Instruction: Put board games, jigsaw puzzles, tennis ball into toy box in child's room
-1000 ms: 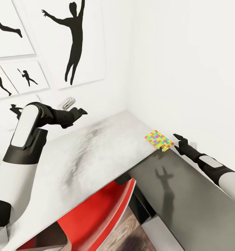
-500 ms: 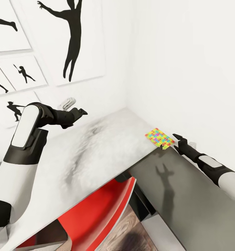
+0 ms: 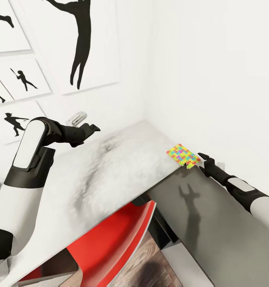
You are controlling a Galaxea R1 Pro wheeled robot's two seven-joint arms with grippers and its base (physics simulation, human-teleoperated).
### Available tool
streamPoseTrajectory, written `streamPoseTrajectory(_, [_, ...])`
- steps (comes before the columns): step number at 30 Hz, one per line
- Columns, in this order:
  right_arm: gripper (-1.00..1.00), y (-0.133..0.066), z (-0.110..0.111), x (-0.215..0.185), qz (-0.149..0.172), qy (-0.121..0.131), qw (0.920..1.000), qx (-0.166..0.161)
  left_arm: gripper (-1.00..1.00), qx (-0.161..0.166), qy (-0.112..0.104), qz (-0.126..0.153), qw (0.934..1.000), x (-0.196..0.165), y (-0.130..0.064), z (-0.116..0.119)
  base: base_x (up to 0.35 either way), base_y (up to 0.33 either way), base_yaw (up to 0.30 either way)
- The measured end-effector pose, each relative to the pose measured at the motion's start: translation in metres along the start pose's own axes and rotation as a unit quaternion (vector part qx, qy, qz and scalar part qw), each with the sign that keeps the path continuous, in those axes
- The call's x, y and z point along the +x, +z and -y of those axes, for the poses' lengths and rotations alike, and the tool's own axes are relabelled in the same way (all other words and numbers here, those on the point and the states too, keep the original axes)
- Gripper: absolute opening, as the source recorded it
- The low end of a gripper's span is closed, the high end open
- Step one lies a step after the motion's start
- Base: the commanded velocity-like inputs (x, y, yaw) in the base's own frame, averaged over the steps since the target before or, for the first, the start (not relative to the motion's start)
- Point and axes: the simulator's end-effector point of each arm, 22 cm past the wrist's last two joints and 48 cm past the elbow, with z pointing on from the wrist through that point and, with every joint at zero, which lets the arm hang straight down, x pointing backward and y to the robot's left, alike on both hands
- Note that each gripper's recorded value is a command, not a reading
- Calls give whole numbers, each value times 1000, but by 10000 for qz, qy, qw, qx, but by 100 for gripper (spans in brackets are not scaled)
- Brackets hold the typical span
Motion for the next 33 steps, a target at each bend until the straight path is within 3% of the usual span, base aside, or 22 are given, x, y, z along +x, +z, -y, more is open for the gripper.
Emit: streamPoseTrajectory(33, [100, 6, 38, 3, -26, 19, 9997, 251, 100, -162, -41, -217, 9996, 17, 30, -19, 0, 0, 0])
